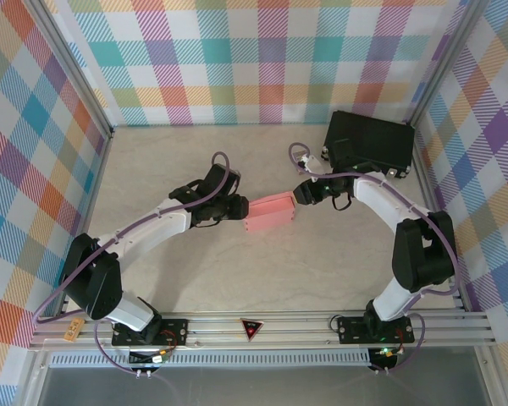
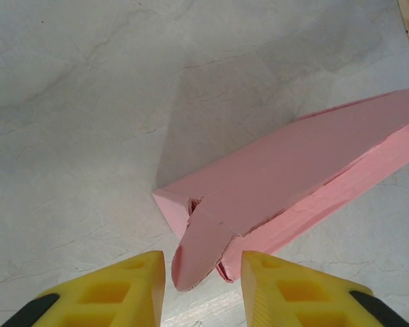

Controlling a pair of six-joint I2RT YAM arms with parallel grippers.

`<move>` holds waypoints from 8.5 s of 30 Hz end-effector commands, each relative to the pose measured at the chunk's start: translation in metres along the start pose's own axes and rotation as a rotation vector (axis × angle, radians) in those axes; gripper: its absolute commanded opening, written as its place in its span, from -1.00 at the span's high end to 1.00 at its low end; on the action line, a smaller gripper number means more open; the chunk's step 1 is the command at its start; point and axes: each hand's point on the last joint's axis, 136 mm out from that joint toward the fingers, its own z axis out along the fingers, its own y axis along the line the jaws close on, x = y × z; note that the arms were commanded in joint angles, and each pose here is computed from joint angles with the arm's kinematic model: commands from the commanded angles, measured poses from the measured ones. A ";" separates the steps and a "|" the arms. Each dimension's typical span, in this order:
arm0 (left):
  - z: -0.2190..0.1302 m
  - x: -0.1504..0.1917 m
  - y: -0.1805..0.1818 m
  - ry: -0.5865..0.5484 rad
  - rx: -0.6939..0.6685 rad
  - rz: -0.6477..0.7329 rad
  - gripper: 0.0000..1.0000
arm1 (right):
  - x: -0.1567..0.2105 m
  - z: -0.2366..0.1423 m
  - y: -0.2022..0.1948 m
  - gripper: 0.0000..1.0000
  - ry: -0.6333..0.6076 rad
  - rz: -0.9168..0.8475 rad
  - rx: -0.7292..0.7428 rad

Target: Fold the paper box

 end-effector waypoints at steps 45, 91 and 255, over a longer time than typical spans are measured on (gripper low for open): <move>0.020 0.007 -0.007 0.068 0.044 -0.024 0.79 | -0.007 0.012 0.017 0.67 0.057 0.056 -0.058; 0.008 0.002 0.000 0.025 0.010 -0.034 0.52 | 0.008 0.008 0.009 0.58 0.135 0.070 0.042; 0.027 0.034 -0.010 0.148 -0.019 0.078 0.57 | 0.055 0.025 0.048 0.69 0.268 0.210 0.118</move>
